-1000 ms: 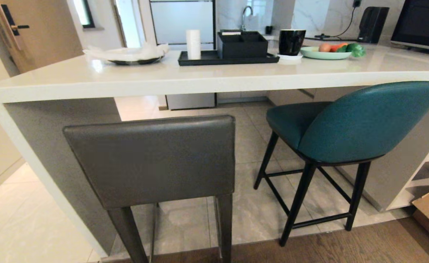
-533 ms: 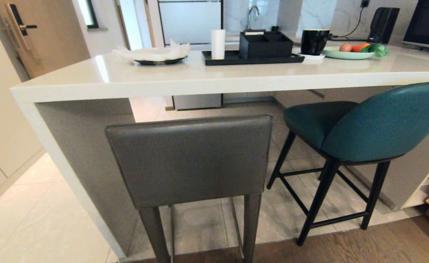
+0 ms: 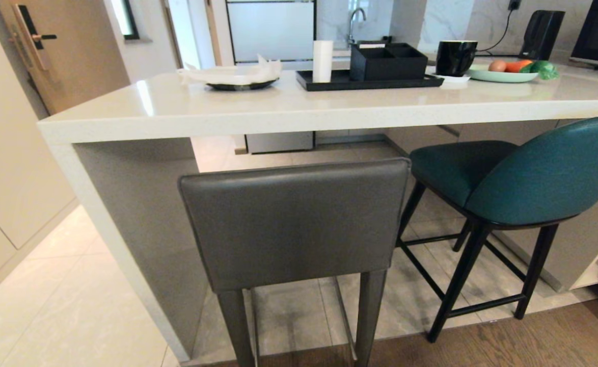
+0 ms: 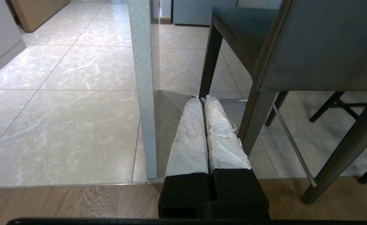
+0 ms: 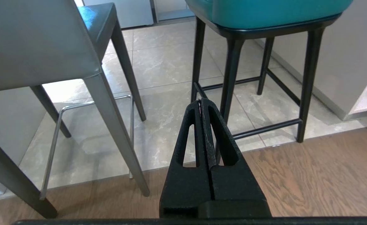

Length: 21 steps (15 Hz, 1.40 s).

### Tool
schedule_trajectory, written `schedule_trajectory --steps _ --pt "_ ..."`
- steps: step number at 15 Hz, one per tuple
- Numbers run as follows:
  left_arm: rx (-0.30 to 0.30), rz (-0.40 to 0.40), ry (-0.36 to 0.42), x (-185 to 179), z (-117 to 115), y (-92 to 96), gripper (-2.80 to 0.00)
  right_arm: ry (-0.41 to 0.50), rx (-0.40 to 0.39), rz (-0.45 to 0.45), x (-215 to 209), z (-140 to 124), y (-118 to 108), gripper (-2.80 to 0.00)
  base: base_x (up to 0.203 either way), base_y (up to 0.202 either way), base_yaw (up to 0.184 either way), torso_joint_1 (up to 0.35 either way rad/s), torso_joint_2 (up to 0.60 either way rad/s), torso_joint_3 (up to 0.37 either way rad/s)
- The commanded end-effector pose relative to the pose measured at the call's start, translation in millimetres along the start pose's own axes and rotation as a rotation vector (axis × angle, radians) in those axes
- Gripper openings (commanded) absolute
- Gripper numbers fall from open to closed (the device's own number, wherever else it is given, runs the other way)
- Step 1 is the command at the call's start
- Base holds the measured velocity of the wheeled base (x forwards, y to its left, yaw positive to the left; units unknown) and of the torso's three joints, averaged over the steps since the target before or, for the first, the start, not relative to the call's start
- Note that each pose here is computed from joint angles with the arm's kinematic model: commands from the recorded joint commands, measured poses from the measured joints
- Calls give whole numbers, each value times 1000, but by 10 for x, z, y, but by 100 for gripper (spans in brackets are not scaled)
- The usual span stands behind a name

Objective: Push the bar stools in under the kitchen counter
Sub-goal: Pull the gray chair out from under the dining table

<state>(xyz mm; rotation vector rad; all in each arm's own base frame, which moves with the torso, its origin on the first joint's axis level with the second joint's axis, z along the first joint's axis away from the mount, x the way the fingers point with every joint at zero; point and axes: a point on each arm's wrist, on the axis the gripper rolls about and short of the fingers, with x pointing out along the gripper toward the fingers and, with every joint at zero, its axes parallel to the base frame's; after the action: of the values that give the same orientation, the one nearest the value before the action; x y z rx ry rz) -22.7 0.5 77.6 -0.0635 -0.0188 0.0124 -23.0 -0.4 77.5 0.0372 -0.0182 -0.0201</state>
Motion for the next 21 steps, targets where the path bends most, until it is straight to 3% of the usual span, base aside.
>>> schedule_trajectory --steps 1,3,4,6,9,14,18,21 --pt "1 1 -7 -4 19 -1 -280 -1 -1 -3 -2 3 0 -280 0 0 0 0 0 0" --pt "-17 -2 -56 -42 327 -20 -280 -29 4 0 -34 256 9 -280 0 0 0 0 0 0" --pt "-36 -2 -42 -5 494 -31 -280 -9 15 3 -5 413 16 -280 0 0 0 0 0 0" --pt "-62 -7 29 215 786 -54 -280 51 33 14 156 692 31 -280 0 0 0 0 0 0" --pt "-75 -31 111 654 977 -88 -280 96 42 23 576 944 54 -280 0 0 0 0 0 0" --pt "-83 -54 226 1524 825 -166 -280 167 48 33 1533 982 96 -280 0 0 0 0 0 0" --pt "-89 -77 216 2184 500 -231 -280 132 57 132 2037 850 171 -280 0 0 0 0 0 0" --pt "-95 -159 175 2458 305 -279 -280 157 62 235 2185 801 244 -280 0 0 0 0 0 0"
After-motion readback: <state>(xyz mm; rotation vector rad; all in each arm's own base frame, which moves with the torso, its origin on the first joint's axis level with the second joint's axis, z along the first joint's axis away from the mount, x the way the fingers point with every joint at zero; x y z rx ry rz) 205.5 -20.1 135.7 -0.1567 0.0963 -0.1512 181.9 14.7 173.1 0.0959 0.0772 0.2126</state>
